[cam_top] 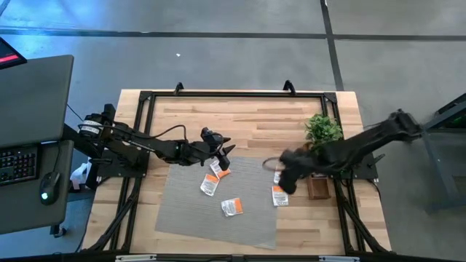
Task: Pick & Place Tea
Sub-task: Put the white tea bag into the bottom section of the wooden organizer
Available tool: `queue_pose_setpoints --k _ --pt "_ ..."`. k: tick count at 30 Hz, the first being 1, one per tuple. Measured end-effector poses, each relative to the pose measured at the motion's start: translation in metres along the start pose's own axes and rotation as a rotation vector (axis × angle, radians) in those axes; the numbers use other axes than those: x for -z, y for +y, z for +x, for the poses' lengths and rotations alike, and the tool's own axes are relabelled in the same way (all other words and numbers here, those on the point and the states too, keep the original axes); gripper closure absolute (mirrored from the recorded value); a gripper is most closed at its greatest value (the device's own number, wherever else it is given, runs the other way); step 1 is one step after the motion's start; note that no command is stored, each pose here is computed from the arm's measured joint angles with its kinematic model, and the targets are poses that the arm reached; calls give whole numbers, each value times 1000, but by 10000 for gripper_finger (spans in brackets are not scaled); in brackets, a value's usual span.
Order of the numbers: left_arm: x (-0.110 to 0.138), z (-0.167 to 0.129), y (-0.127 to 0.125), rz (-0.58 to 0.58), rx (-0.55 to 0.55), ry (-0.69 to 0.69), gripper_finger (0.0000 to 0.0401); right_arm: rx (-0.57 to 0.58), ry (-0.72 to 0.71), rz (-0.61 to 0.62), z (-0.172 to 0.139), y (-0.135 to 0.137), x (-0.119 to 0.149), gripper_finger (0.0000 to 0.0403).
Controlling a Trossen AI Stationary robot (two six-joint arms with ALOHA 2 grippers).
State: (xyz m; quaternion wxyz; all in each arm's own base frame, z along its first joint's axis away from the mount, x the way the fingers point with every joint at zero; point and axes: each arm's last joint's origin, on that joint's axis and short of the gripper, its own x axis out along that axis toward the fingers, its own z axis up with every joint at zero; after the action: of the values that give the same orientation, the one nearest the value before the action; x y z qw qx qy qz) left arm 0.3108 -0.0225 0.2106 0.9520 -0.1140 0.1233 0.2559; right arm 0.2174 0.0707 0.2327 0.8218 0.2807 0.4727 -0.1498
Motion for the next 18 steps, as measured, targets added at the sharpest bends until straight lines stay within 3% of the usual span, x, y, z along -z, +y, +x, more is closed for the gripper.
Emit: queue_pose_setpoints --k 3,9,15,18 --pt "0 0 0 0 0 0 238 6 104 -162 30 10 4 319" --pt "0 0 0 -1 0 0 239 133 299 -261 66 8 9 318" --pt "0 0 0 -2 0 0 239 245 315 -422 89 2 10 318" --pt "0 0 0 -2 0 0 239 255 337 -433 96 -2 9 318"
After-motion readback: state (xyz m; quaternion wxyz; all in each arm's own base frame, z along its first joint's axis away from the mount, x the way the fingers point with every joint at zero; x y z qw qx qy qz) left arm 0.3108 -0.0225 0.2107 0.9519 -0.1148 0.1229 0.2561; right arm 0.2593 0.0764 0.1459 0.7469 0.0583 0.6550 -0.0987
